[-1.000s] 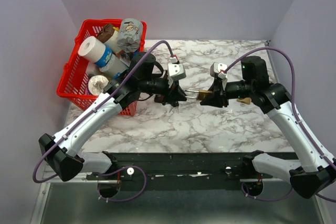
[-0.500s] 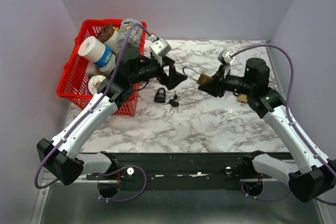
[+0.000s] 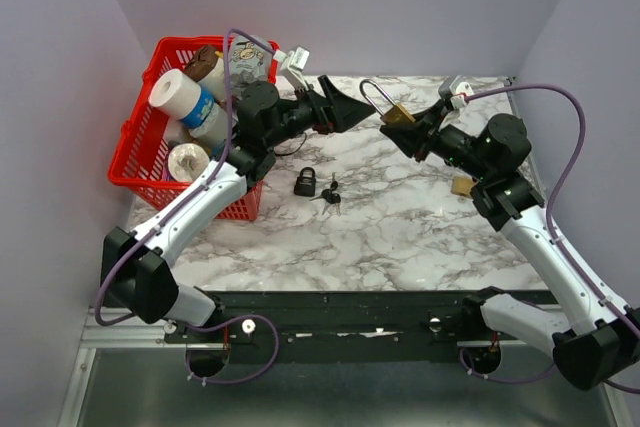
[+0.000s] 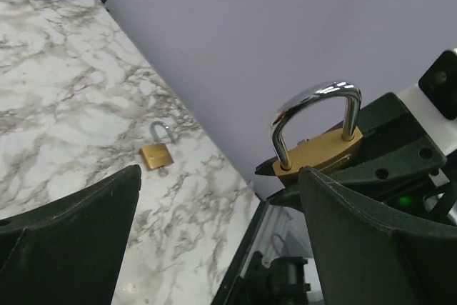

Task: Lock with the key
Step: Lock the lock, then place the lock at the center of the board.

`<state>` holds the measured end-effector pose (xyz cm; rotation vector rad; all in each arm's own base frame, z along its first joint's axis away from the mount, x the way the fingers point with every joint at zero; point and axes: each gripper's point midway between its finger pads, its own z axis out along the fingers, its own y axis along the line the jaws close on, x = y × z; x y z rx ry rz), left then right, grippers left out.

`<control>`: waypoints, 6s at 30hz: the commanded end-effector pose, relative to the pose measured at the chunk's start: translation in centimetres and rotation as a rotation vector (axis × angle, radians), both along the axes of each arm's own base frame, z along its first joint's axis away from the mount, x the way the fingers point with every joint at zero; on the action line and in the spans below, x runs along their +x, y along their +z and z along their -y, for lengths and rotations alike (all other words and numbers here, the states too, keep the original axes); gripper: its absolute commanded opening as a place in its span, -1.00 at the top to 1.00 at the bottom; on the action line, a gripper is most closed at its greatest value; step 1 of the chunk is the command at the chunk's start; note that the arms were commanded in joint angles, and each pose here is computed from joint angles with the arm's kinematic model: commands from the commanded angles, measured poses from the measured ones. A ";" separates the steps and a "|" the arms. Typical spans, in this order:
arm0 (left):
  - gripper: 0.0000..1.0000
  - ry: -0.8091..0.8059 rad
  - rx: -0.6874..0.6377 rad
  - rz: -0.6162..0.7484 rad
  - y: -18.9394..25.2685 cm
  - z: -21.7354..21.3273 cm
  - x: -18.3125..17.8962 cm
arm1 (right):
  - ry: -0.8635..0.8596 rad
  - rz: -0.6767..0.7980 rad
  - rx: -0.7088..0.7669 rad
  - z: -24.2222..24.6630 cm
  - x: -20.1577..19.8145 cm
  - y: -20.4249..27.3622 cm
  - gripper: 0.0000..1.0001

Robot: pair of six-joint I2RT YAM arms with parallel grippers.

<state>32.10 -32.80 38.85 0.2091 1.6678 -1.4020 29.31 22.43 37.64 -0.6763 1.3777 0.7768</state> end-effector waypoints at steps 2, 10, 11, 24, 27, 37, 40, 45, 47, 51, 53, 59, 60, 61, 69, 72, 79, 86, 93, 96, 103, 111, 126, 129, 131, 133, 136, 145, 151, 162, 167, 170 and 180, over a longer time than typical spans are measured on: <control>-0.97 -0.081 -0.195 -0.036 4.1 1.8 -1.0 | -0.052 0.164 0.052 0.1 0.4 3.9 0.99; -0.97 -0.143 -0.247 -0.019 4.2 3.4 -1.6 | -0.114 0.135 0.065 -0.2 2.0 3.5 0.99; -0.97 -0.152 -0.251 -0.011 4.2 3.6 -1.7 | -0.126 0.134 0.065 -0.1 2.2 3.5 0.99; -0.72 -0.111 -0.266 -0.111 3.6 4.8 -0.5 | -0.210 0.199 -0.004 -1.1 3.6 2.5 0.99; -0.58 -0.105 -0.278 -0.126 3.7 5.0 -0.2 | -0.245 0.221 -0.039 -1.2 3.9 2.1 0.99; -0.48 -0.122 -0.292 -0.149 3.4 5.6 0.1 | -0.274 0.288 -0.139 -2.0 4.3 0.8 0.99; -0.42 -0.124 -0.289 -0.164 3.0 5.8 0.2 | -0.294 0.305 -0.164 -1.9 4.5 0.5 0.99; 0.01 -0.134 -0.295 -0.159 3.1 6.0 0.3 | -0.322 0.322 -0.191 -2.0 5.2 0.1 0.99; 0.32 -0.134 -0.298 -0.158 3.2 5.9 0.3 | -0.308 0.317 -0.191 -2.2 5.1 -0.1 0.99; 1.00 -0.116 -0.304 -0.135 3.4 5.3 0.5 | -0.179 0.237 -0.171 -3.5 3.1 -1.3 0.44; 1.00 -0.103 -0.312 -0.119 3.9 4.6 0.8 | -0.112 0.209 -0.170 -4.1 1.9 -1.8 0.01; 1.00 -0.089 -0.332 -0.054 6.0 3.0 1.2 | -0.047 0.097 -0.204 -3.1 -0.4 -3.7 -0.61; 1.00 -0.089 -0.334 -0.044 6.4 2.7 1.2 | -0.052 0.076 -0.218 -2.7 -0.6 -4.2 -0.67; 1.00 -0.094 -0.332 -0.040 6.5 2.7 1.1 | -0.056 0.073 -0.220 -2.4 -0.8 -4.2 -0.67; 1.00 -0.083 -0.302 -0.051 5.6 1.7 0.2 | -0.100 0.132 -0.265 0.4 -1.8 -2.7 -0.40; 1.00 -0.085 -0.303 -0.051 5.6 1.6 0.0 | -0.112 0.163 -0.288 0.7 -1.6 -2.5 -0.29; 1.00 -0.081 -0.294 -0.059 5.3 1.5 -0.1 | -0.124 0.198 -0.301 0.2 -0.3 -1.1 -0.12; 1.00 -0.067 -0.278 -0.071 4.6 1.4 -0.1 | -0.143 0.269 -0.293 0.5 -0.3 0.7 -0.07; 1.00 -0.069 -0.281 -0.068 4.6 1.5 -0.1 | -0.075 0.298 -0.311 -0.3 -1.0 0.2 -0.03; 1.00 -0.070 -0.278 -0.071 4.6 1.5 -0.2 | -0.078 0.290 -0.323 -0.5 -0.4 0.0 0.09; 1.00 -0.067 -0.275 -0.074 4.5 1.5 -0.4 | -0.085 0.283 -0.333 -0.9 0.5 0.0 0.49; 1.00 -0.037 -0.280 -0.091 4.5 1.5 0.3 | -0.104 0.256 -0.356 -0.7 1.0 -1.1 0.92; 1.00 0.161 -0.306 -0.117 5.3 -0.1 5.8 | -0.189 0.043 -0.327 0.6 1.1 -4.6 0.99; 1.00 0.185 -0.304 -0.118 5.2 -0.6 6.5 | -0.185 -0.011 -0.298 0.8 0.3 -5.0 0.99; 1.00 0.207 -0.306 -0.128 4.8 -1.0 7.3 | -0.163 -0.052 -0.271 0.6 -0.5 -5.5 0.99; 1.00 0.218 -0.316 -0.137 4.8 -1.2 7.7 | -0.139 -0.090 -0.246 0.3 -1.2 -5.8 0.99; 1.00 0.226 -0.327 -0.141 4.9 -1.3 8.1 | -0.149 -0.150 -0.235 0.4 -1.3 -6.6 0.99; 1.00 0.258 -0.081 -0.161 -0.8 -0.5 8.0 | -0.272 -0.317 -0.190 2.5 -1.6 -8.7 0.99; 1.00 0.192 0.287 -0.317 -10.6 2.3 4.7 | -0.395 -0.435 -0.156 4.8 -1.6 -11.9 0.99; 1.00 0.118 0.702 -0.516 -24.6 5.0 2.3 | -0.513 -0.655 -0.123 7.5 -0.4 -17.6 0.99; 1.00 0.104 0.755 -0.617 -28.8 5.4 1.0 | -0.501 -0.692 -0.137 7.7 -1.1 -19.6 0.99; 1.00 0.108 0.783 -0.678 -31.1 5.1 0.3 | -0.497 -0.690 -0.140 7.8 -1.5 -20.1 0.99; 1.00 0.171 0.844 -0.710 -34.5 5.2 1.6 | -0.495 -0.693 -0.135 7.9 -2.0 -20.7 0.99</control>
